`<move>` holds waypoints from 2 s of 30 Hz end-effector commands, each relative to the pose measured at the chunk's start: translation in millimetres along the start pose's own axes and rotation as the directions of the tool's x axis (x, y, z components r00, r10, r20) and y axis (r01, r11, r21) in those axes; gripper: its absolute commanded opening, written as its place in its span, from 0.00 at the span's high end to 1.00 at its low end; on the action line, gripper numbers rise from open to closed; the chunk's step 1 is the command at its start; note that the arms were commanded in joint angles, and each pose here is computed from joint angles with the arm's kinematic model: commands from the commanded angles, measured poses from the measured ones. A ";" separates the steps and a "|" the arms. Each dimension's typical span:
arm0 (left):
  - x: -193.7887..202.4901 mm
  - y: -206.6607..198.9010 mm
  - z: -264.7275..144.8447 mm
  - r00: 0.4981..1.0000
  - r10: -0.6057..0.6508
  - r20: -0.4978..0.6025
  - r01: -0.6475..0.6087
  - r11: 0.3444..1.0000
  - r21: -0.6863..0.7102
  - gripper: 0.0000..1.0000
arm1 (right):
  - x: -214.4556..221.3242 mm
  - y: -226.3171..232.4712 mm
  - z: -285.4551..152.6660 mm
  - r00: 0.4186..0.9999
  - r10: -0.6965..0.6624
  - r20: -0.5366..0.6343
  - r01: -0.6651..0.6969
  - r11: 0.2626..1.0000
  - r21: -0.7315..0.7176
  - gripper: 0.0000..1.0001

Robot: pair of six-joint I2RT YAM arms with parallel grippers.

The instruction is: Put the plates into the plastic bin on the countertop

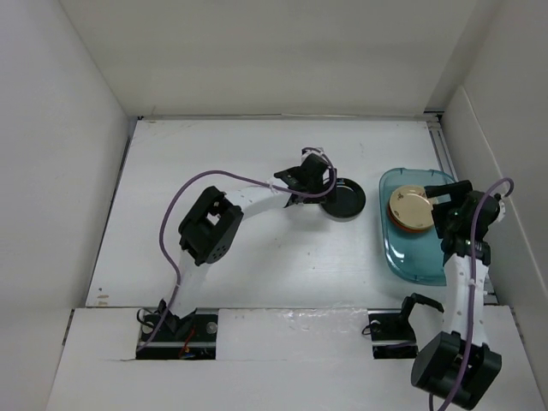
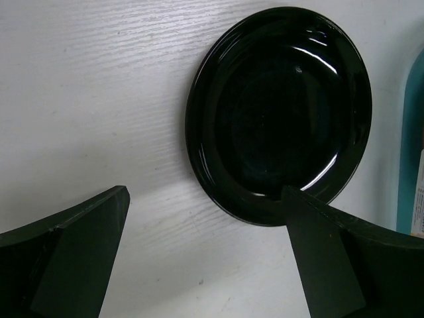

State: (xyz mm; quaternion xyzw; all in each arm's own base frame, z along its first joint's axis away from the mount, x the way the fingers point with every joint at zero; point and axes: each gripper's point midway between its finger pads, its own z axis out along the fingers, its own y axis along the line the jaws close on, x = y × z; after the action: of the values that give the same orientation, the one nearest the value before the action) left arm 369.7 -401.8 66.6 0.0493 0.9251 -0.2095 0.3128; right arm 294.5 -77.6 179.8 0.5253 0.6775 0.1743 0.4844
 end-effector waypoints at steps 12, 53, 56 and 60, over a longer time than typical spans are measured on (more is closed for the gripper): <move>-15.1 -1.6 44.1 0.997 -0.067 -0.038 0.068 0.998 0.020 0.56 | 13.5 65.3 -58.0 0.987 -0.142 -0.075 0.109 0.937 -0.333 0.00; -74.3 -33.6 -201.2 0.985 -0.024 0.173 -0.066 0.865 0.497 1.00 | 185.5 149.1 -61.9 0.795 -0.549 -0.260 0.141 0.583 -0.800 0.52; -78.3 -19.6 -192.4 0.983 -0.053 0.173 -0.024 0.910 0.414 0.55 | 178.2 154.2 -59.9 0.823 -0.512 -0.248 0.137 0.602 -0.787 1.00; -86.0 -7.3 -190.9 0.974 -0.089 0.208 0.011 0.938 0.347 0.00 | 156.4 143.8 -40.8 0.879 -0.427 -0.213 0.166 0.692 -0.703 1.00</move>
State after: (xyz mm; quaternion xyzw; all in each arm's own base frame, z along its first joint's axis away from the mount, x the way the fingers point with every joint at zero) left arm 322.1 -332.7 223.2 0.0774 0.8547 -0.3792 0.3461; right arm 325.4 148.5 199.6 0.1276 0.7622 0.4351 0.4620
